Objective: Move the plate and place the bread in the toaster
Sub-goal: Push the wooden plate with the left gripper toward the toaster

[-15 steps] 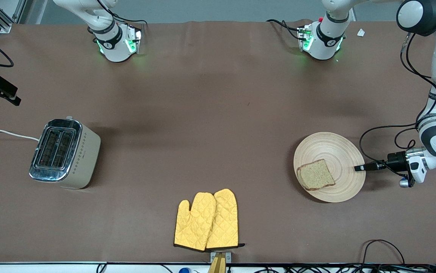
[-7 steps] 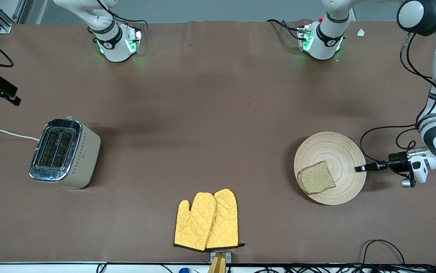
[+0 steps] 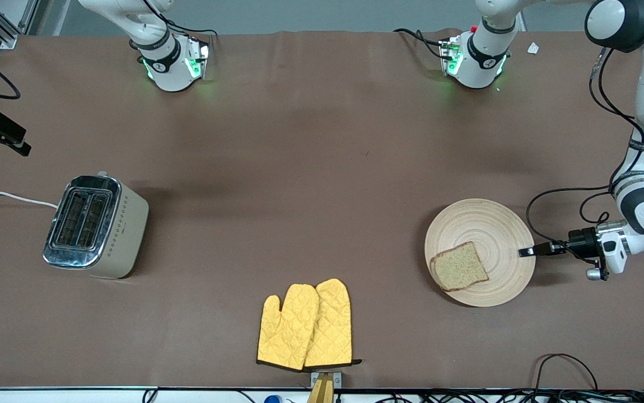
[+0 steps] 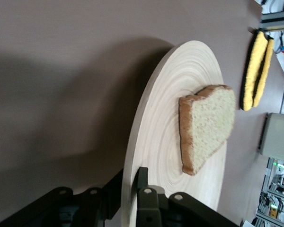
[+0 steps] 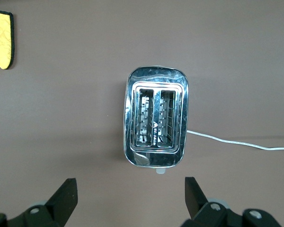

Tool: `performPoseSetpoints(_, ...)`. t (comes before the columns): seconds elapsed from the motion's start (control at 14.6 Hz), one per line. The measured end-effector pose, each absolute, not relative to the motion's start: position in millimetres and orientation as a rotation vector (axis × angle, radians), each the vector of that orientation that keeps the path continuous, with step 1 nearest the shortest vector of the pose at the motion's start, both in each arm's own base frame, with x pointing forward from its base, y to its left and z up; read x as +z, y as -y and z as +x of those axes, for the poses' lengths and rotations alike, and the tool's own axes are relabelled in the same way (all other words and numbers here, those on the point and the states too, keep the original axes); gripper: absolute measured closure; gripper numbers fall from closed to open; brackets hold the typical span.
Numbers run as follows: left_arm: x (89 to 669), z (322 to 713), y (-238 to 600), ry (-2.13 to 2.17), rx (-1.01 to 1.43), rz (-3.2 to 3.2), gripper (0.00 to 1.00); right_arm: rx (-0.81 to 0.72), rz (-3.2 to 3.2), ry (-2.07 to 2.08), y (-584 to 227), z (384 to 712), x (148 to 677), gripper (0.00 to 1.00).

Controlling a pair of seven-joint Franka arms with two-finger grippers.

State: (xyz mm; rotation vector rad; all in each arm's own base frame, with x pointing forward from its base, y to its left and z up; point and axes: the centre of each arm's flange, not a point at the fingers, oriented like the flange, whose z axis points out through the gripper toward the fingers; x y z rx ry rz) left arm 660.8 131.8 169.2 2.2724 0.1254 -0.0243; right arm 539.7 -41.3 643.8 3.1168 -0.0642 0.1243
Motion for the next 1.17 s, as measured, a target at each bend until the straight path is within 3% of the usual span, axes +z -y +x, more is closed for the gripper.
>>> performPoseSetpoints(0.62,228.2,688.7,7.1,0.162,-0.019,2.168,0.87,0.124,3.117,0.064,41.3,539.7,643.7,0.0)
performPoseSetpoints(1.17,220.4,659.7,218.9,0.386,-0.11,2.138,0.87,0.124,3.117,0.064,41.3,539.7,643.6,0.0)
